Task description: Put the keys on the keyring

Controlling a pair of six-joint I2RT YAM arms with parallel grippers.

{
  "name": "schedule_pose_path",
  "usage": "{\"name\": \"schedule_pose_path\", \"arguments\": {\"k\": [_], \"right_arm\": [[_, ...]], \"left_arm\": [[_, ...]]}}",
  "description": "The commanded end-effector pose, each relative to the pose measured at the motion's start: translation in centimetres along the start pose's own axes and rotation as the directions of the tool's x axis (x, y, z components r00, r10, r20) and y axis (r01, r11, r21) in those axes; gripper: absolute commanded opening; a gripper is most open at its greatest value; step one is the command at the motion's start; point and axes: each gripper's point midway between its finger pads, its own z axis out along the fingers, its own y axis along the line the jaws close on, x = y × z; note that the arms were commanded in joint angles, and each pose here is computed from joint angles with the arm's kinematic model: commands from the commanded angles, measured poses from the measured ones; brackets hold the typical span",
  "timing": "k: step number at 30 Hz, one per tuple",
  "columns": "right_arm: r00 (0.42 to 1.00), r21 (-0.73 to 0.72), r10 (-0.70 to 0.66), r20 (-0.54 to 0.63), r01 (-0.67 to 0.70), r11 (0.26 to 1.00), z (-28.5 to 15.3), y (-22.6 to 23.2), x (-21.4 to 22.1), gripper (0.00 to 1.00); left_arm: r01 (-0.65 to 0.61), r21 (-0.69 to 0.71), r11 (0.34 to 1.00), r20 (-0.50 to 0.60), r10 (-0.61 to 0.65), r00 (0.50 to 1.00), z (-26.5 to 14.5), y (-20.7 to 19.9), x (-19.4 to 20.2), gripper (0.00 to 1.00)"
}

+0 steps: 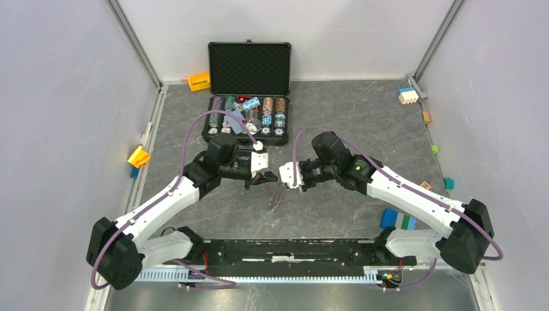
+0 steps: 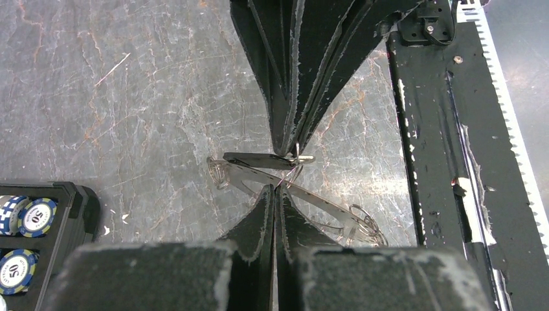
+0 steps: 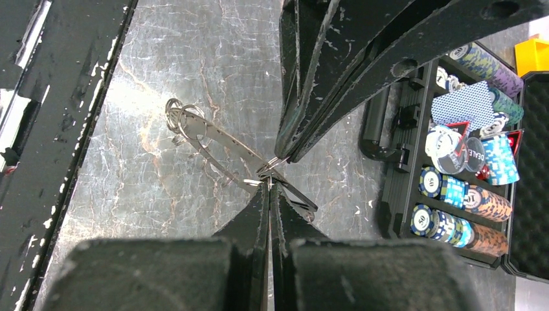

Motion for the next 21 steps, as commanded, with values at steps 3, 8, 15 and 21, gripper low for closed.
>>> {"name": "schedule_pose_path", "arguments": {"k": [3, 8, 15, 21], "right_arm": [[1.0, 0.024, -0.004, 0.027, 0.003, 1.0, 0.1, -0.5, -0.8, 0.0], [1.0, 0.021, -0.005, 0.027, 0.004, 1.0, 0.1, -0.4, -0.7, 0.0], [1.0, 0.027, -0.011, 0.019, 0.01, 1.0, 0.1, -0.4, -0.4, 0.0], [1.0, 0.035, -0.015, 0.019, 0.014, 0.999, 0.0, -0.4, -0.5, 0.0]], "left_arm": [[-0.046, -0.003, 0.999, 0.077, 0.046, 0.996, -0.1, 0.4, -2.7, 0.02], [-0.041, -0.017, 0.999, 0.081, 0.042, 0.996, -0.1, 0.6, -2.7, 0.02], [-0.039, -0.037, 0.999, 0.08, 0.042, 0.996, -0.1, 1.0, -2.7, 0.02], [-0.038, -0.057, 0.998, 0.073, 0.042, 0.996, -0.2, 1.3, -2.6, 0.02]]}}
